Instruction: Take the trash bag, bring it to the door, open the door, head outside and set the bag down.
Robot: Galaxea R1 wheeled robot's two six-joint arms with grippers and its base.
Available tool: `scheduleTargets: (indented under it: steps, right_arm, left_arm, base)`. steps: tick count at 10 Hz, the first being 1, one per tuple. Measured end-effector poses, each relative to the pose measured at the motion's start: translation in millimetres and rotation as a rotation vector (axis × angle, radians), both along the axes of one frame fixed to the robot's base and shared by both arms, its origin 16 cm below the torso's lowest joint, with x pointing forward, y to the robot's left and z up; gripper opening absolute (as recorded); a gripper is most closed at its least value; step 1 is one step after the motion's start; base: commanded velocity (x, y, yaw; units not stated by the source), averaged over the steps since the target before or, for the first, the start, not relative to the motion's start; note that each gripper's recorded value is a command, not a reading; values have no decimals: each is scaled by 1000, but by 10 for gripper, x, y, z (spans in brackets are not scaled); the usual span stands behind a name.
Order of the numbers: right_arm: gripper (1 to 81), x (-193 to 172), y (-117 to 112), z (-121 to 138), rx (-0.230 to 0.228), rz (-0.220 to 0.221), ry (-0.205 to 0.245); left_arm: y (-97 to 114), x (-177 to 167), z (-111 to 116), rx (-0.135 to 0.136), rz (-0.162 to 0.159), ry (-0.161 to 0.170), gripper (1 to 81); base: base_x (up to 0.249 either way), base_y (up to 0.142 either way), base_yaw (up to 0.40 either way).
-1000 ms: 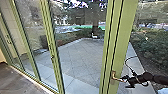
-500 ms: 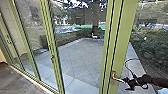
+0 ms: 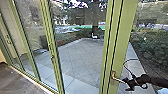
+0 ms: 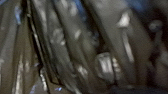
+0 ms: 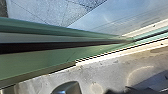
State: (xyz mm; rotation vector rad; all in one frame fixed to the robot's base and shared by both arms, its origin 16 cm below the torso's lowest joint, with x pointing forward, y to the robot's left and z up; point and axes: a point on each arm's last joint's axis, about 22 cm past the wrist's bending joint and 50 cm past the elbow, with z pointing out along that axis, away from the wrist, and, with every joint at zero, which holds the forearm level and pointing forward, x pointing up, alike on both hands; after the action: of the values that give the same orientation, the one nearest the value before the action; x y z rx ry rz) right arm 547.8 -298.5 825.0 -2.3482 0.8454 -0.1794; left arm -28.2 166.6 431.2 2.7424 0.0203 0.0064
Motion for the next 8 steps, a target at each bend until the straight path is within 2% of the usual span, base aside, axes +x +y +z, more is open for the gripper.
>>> scheduleTargets:
  steps: [3,5,8]
  right_arm:
    - [811,2,42,-236,-29,-9,18]
    - [811,21,127,-513,-52,-32,29]
    - [811,61,219,-744,-80,-48,-11]
  left_arm:
    - [12,-2,-21,12,0,0,10]
    - [20,1,-25,15,-1,0,10]
    - [11,-13,-25,14,-2,0,10]
  base:
    - [0,0,0]
    - [0,0,0]
    - [0,0,0]
